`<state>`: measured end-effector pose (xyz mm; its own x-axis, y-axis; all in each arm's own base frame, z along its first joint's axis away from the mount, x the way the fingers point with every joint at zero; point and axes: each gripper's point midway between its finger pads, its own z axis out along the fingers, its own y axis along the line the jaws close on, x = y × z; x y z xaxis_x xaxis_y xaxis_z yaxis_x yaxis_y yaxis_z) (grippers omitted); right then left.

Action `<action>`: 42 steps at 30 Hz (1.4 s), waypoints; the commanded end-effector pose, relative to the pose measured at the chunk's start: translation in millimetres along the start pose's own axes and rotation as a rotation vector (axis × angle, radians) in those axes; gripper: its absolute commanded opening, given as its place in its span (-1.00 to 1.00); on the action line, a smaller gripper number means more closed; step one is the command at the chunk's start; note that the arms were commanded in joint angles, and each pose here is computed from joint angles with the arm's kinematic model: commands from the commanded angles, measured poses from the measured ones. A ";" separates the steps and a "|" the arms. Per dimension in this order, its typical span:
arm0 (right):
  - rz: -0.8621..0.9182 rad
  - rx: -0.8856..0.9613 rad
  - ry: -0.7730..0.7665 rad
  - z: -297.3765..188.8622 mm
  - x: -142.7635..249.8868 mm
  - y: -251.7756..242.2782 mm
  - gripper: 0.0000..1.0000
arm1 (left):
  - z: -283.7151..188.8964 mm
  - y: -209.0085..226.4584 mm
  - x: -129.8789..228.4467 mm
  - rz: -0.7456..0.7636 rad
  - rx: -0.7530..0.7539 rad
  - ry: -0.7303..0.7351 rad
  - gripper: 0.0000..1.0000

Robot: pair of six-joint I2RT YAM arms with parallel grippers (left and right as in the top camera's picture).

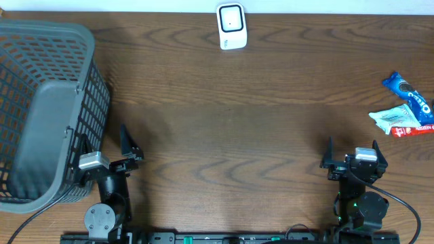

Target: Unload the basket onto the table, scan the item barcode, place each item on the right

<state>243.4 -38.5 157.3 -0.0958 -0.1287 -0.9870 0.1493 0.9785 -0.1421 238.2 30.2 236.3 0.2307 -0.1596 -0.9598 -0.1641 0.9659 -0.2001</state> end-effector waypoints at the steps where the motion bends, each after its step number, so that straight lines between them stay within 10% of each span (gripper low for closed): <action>1: 0.006 -0.002 -0.003 -0.3 0.0 1.0 0.99 | -0.5 -0.3 -2.1 -0.010 0.003 -0.008 0.84; 17: 0.006 -0.002 -0.003 -0.3 0.0 1.0 0.99 | -9.8 14.6 70.0 0.085 -0.046 0.271 0.84; 28: 0.006 -0.002 -0.003 -0.3 0.0 1.0 0.99 | -19.2 -3.4 105.4 0.465 0.159 0.372 0.84; 42: 0.006 -0.002 -0.003 -0.3 0.0 1.0 0.99 | -21.4 -7.0 109.9 0.376 0.170 0.394 0.84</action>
<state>243.4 -38.9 157.1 -0.0964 -0.1286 -0.9870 0.1511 0.9782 -0.1422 245.9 1.8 146.1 -0.1442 0.2204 -0.9647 -0.0076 0.9746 0.2238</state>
